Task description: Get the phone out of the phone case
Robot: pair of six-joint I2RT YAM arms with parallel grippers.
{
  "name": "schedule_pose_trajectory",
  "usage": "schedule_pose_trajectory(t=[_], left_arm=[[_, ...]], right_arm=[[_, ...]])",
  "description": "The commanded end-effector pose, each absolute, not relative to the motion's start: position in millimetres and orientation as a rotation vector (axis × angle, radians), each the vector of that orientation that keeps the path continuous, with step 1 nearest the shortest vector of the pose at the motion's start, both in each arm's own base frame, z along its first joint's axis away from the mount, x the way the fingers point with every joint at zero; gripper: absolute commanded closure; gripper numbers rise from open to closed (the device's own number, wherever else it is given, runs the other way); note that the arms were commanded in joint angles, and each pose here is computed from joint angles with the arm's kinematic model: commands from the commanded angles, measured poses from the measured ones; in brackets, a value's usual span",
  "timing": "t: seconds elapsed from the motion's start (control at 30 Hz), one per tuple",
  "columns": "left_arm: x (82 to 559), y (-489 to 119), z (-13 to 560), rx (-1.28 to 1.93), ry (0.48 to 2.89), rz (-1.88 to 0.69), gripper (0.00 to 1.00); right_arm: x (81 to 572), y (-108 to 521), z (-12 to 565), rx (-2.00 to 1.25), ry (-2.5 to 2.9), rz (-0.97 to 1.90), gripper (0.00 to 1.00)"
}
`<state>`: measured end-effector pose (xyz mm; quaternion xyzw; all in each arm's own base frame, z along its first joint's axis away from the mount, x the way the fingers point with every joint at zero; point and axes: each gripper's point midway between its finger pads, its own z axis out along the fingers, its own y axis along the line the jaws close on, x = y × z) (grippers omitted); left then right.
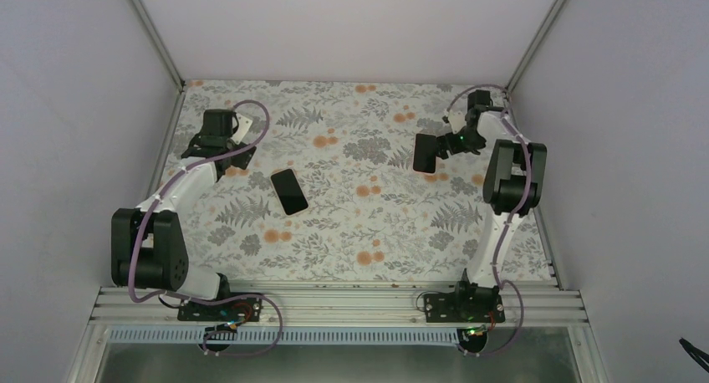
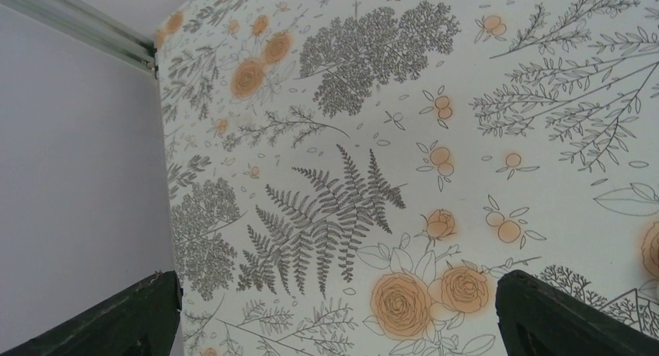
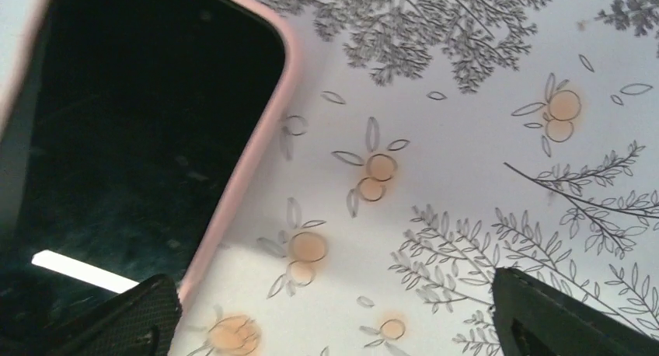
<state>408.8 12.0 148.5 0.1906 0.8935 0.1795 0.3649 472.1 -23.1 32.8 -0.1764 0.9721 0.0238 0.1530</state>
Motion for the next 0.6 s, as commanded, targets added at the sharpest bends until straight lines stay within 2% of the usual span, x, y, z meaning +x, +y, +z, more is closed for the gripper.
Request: schedule_pose_trajectory(t=[0.0, 0.07, 0.13, 0.27, 0.37, 0.57], left_arm=[[404, 17, 156, 0.485, 2.307, 0.481, 0.0], [404, 17, 156, 0.48, 2.318, 0.476, 0.0], [405, 16, 156, 0.472, 2.324, 0.468, 0.0], [407, 16, 151, 0.459, 2.342, 0.455, 0.0], [408, 16, 149, 0.448, 2.35, 0.455, 0.0], [405, 15, 144, 0.44, 2.361, 0.437, 0.0]], right_arm=[[467, 1, 71, -0.335, 2.769, 0.305, 0.0], [455, 25, 76, -0.33, 2.786, 0.446, 0.0], [448, 45, 78, -0.365, 2.787, 0.469, 0.0], [459, 55, 67, -0.406, 2.777, 0.185, 0.0], [478, 67, 76, -0.422, 2.681, 0.064, 0.0], [495, 67, 80, -0.438, 2.539, -0.351, 0.0]])
